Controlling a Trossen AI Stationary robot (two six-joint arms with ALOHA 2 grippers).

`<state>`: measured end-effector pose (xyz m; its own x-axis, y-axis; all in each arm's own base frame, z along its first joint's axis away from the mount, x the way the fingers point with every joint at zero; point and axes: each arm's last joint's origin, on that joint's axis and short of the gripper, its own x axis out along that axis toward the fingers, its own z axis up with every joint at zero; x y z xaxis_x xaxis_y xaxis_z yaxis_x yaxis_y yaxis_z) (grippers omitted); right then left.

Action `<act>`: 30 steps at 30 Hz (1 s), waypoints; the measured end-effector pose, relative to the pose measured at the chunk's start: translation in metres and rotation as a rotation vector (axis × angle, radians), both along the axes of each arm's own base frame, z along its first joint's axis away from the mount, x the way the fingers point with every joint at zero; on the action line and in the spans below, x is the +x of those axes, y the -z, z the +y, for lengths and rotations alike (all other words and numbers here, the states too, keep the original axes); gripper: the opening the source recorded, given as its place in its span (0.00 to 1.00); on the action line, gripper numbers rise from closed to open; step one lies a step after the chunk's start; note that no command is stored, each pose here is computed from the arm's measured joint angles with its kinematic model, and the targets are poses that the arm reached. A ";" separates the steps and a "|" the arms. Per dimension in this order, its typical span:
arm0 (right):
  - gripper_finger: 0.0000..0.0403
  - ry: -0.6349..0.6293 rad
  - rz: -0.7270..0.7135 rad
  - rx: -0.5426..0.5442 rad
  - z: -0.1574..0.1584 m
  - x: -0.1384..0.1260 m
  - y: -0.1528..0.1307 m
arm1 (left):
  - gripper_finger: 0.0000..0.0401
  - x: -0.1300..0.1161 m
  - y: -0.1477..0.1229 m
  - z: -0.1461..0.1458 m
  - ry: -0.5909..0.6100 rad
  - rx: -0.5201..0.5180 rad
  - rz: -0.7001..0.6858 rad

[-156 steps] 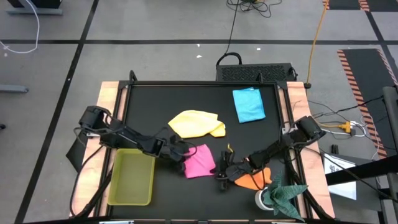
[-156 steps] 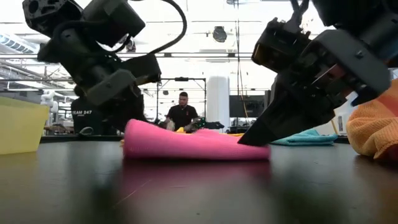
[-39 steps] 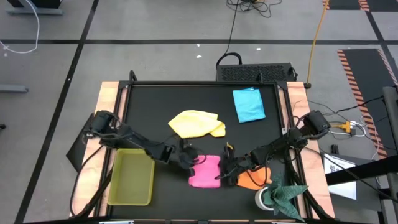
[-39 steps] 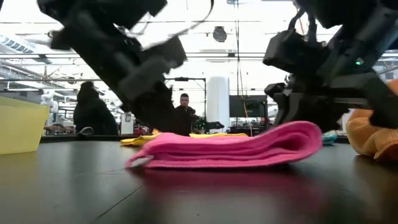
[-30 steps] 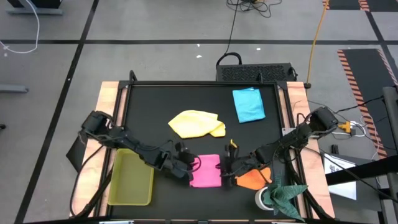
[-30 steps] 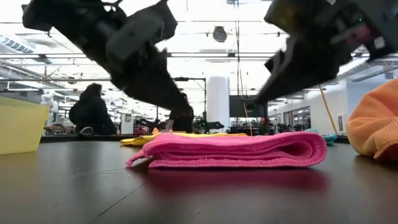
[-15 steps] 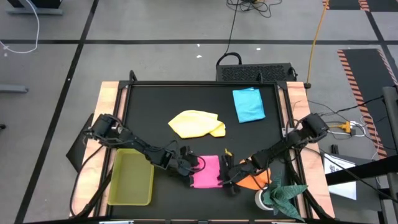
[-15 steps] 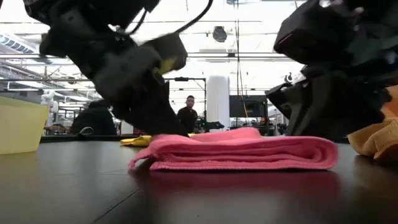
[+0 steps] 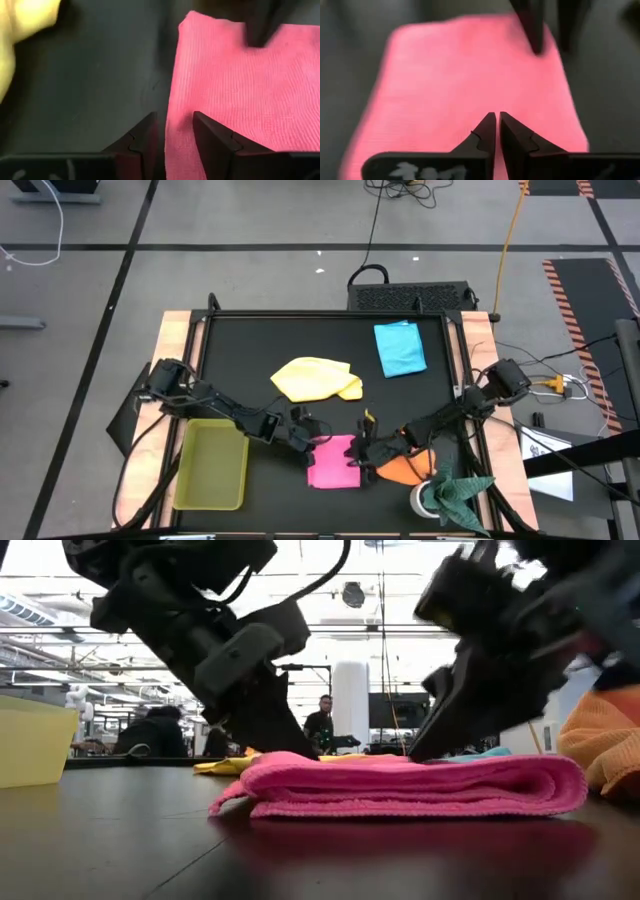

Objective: Fold microfiber towels
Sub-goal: Fold the pink microfiber towel

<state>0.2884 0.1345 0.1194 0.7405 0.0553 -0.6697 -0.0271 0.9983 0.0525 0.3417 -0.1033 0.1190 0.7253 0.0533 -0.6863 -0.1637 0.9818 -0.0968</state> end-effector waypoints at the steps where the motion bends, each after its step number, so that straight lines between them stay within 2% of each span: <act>1: 0.04 0.013 0.013 -0.007 -0.004 0.001 0.002 | 0.32 -0.001 0.001 0.000 -0.009 -0.006 0.016; 5: 0.04 0.051 0.040 -0.032 -0.018 0.005 0.004 | 0.32 -0.007 0.005 -0.005 -0.026 -0.020 0.076; 11: 0.04 0.125 -0.018 -0.152 -0.035 0.012 -0.001 | 0.32 -0.015 0.002 -0.022 -0.044 -0.067 0.077; 16: 0.04 0.057 -0.059 -0.057 -0.027 0.013 -0.009 | 0.32 -0.019 -0.002 -0.032 -0.053 -0.035 0.029; 20: 0.04 -0.025 -0.080 0.068 -0.011 0.011 -0.012 | 0.32 -0.016 -0.003 -0.026 -0.088 -0.002 0.017; 22: 0.04 -0.011 -0.066 0.107 -0.007 0.009 -0.012 | 0.32 -0.014 -0.003 -0.021 -0.100 0.001 0.014; 26: 0.04 0.027 0.010 0.119 -0.006 0.003 -0.006 | 0.32 -0.013 -0.003 -0.016 -0.108 -0.005 0.021; 30: 0.04 0.083 0.094 0.086 -0.020 0.002 0.001 | 0.32 -0.017 -0.002 -0.028 -0.073 -0.058 0.039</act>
